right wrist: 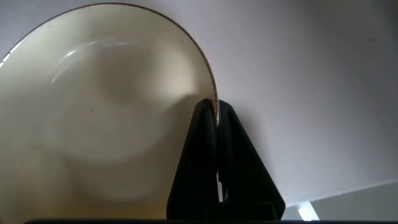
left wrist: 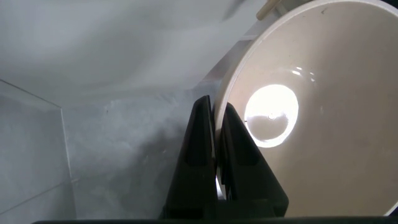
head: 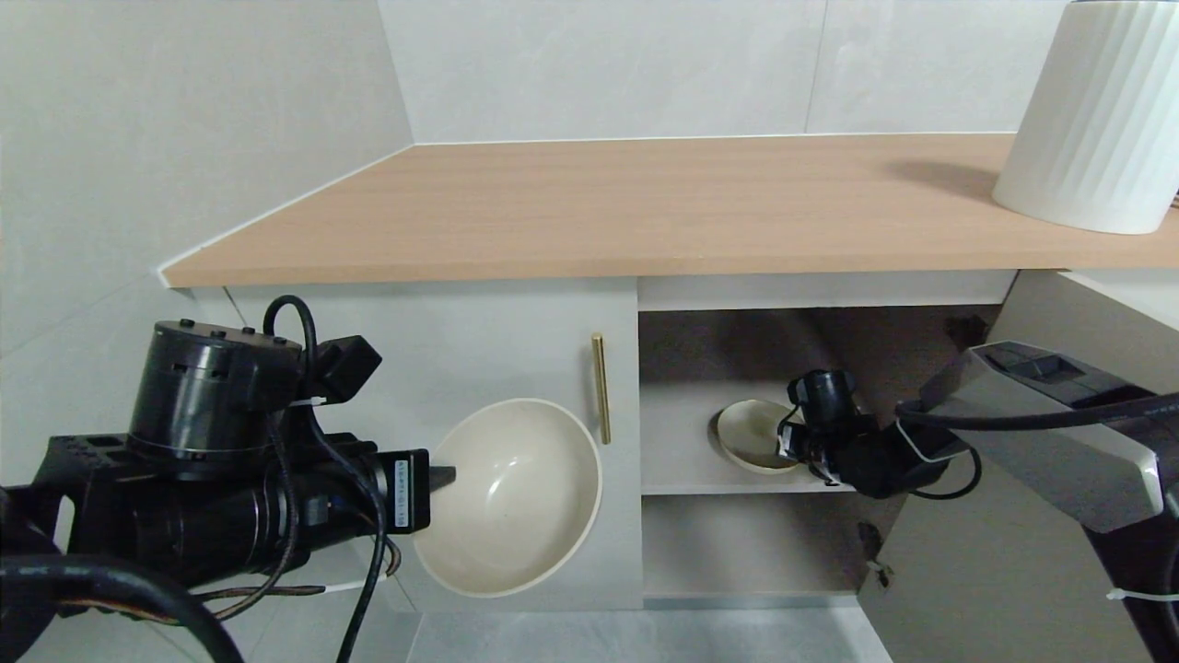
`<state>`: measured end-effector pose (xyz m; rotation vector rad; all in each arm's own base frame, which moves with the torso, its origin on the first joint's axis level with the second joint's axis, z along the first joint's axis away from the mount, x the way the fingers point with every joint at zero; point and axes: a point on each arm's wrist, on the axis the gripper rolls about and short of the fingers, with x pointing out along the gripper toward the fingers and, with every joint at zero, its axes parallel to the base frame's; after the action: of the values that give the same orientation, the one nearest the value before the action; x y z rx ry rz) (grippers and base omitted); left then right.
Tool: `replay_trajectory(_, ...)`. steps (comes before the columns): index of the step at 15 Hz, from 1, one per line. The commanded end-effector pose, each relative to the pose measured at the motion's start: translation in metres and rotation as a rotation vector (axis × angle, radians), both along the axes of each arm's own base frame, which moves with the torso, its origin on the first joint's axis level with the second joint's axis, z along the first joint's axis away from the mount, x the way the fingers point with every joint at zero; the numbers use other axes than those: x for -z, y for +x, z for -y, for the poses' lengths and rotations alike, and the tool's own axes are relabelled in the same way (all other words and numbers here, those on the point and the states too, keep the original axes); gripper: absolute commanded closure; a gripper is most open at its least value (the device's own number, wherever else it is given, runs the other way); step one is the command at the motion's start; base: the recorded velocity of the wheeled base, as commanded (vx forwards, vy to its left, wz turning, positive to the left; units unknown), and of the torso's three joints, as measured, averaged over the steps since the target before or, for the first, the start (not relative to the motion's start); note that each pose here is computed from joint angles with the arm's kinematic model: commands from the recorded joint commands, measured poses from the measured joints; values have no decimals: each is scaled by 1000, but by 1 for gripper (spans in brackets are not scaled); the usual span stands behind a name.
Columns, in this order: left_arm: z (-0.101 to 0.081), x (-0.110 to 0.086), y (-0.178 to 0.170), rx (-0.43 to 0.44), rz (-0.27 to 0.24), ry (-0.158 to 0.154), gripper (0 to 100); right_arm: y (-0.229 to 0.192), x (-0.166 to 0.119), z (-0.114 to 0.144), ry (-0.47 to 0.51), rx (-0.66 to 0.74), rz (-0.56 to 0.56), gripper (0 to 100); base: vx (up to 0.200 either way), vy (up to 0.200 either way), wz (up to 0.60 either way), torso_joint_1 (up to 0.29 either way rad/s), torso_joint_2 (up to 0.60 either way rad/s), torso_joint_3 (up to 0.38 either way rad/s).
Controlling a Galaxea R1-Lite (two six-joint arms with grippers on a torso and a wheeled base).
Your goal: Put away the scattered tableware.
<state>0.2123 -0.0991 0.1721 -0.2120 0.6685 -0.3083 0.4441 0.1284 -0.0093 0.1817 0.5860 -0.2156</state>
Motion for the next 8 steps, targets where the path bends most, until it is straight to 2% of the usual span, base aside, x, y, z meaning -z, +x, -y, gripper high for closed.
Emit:
replay_trajectory(1,0,0,0,0,-1,0,100,1,1,0,1,0,-1,100,0,0,0,0,0,0)
replay_trajectory(4,0,1,1,0,-4,2,100,0,0,0,1,0,0,100,0,0,0,0,0,0)
replay_trajectory(5,1,1,1,0,-5,2,100,0,-1,0,1,0,0,0,0,0,0,0,0,0)
replay_trajectory(8,1,2,1,0,-6,3,100,-5,-5,0,10,0,-2,0,0,0,0,0,0,0)
